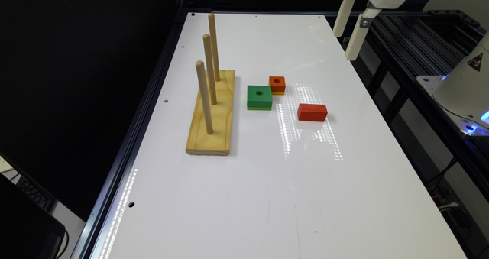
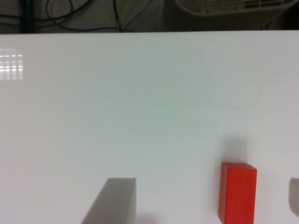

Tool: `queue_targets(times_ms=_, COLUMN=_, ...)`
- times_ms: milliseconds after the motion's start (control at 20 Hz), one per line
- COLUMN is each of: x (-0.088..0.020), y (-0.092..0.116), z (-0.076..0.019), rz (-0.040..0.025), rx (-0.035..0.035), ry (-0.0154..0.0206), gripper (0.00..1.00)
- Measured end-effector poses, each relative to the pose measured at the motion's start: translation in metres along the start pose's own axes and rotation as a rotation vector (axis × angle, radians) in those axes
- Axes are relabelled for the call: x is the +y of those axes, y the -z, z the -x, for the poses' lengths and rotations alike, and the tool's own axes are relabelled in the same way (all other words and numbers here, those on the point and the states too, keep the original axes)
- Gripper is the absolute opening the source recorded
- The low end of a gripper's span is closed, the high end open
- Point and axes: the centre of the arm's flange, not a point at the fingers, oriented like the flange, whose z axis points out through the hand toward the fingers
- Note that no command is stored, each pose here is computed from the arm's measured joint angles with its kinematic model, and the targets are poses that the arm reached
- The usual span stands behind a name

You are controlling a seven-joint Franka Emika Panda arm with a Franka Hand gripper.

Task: Pick up green block.

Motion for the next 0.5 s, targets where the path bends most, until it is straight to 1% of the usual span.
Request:
queue_targets(times_ms=100, x=-0.0002, y=0.0003, z=-0.0002, rz=-0.0006, rx=0.0005, ry=-0.0001, gripper=1.00)
queue_targets(times_ms=250, x=-0.0010, y=0.0019, z=-0.0013, rz=-0.0032, rx=0.0032, ry=-0.0005, gripper=1.00)
queue_targets(times_ms=350, x=-0.0016, y=0.0033, z=-0.0029, rz=-0.0054, rx=0.0060, ry=-0.0020, gripper=1.00)
queue_targets(times_ms=500, x=-0.0019, y=0.0040, z=-0.0044, rz=-0.0062, rx=0.0072, ry=-0.0041, gripper=1.00)
